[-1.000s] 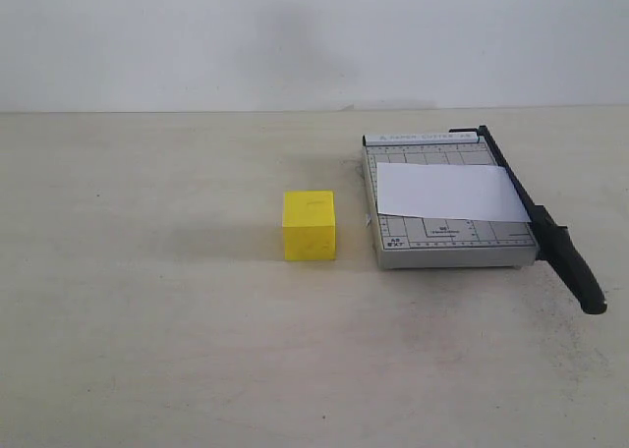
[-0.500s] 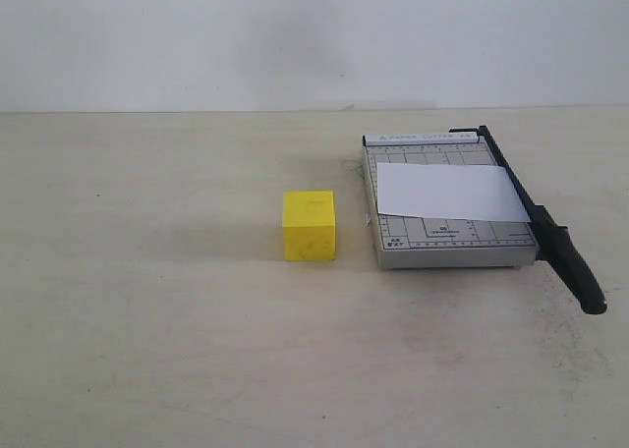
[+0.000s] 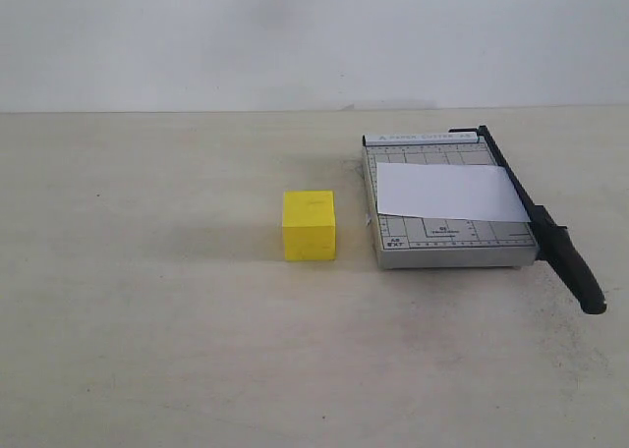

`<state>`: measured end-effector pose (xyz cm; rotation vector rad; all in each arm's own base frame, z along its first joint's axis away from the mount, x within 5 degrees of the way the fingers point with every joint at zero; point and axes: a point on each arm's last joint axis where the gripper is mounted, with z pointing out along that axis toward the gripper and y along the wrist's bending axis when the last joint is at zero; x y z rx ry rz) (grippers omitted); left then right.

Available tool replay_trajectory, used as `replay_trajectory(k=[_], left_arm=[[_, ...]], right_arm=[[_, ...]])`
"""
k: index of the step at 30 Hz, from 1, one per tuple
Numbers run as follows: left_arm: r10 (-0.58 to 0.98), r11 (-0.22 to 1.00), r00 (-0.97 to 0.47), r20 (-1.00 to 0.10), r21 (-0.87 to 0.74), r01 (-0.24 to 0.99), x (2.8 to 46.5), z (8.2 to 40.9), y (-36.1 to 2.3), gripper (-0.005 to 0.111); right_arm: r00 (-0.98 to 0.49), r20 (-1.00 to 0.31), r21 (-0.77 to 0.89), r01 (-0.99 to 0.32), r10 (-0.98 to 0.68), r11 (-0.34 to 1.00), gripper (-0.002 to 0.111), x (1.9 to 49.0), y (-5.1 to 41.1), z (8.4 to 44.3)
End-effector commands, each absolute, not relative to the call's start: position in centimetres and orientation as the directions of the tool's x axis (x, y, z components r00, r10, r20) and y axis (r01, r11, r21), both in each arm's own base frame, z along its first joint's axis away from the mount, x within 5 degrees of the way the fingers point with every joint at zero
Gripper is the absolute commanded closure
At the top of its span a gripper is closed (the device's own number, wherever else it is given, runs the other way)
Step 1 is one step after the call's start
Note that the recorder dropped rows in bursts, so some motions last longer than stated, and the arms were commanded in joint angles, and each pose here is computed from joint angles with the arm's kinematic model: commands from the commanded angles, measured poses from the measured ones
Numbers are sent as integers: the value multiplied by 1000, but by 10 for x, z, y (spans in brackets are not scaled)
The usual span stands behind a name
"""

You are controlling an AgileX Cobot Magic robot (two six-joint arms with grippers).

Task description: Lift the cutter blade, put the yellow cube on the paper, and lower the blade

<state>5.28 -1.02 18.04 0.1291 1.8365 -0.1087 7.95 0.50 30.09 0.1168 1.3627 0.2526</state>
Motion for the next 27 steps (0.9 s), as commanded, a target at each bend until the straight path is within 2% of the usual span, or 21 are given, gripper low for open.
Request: replay_trajectory(k=[1,3,5,7,9,14,24,26,27], left_arm=[[22,990,-245,-969,-13,143,53,183,-10,102],[22,990,-245,-969,-13,143,53,183,-10,102],[22,990,-245,-969,-13,143,53,183,-10,102],[22,990,-245,-969,-13,143,53,183,-10,102],[22,990,-245,-969,-13,143,53,183,-10,102],[22,990,-245,-969,-13,143,53,183,-10,102],[22,990,-245,-969,-13,143,53,183,-10,102],[22,990,-245,-969,-13,143,53,183,-10,102],[22,990,-245,-969,-13,143,53,183,-10,102]], right_arm=[[-256,-964,-44,-93,-66,995,82,144,12,264],[-374,-924,-46,-101,-80,994,74,166,13,248],[-467,-881,-33,-101,-77,994,61,186,15,234],[-525,-849,-16,-93,-63,996,48,201,16,225],[-579,-814,2,-82,-46,997,42,213,17,214],[-683,-731,50,-38,10,998,42,227,18,185],[-751,-660,51,-39,5,998,42,237,20,155],[-754,-657,53,-40,5,998,47,239,20,150],[-767,-642,53,-39,4,998,57,239,20,146]])
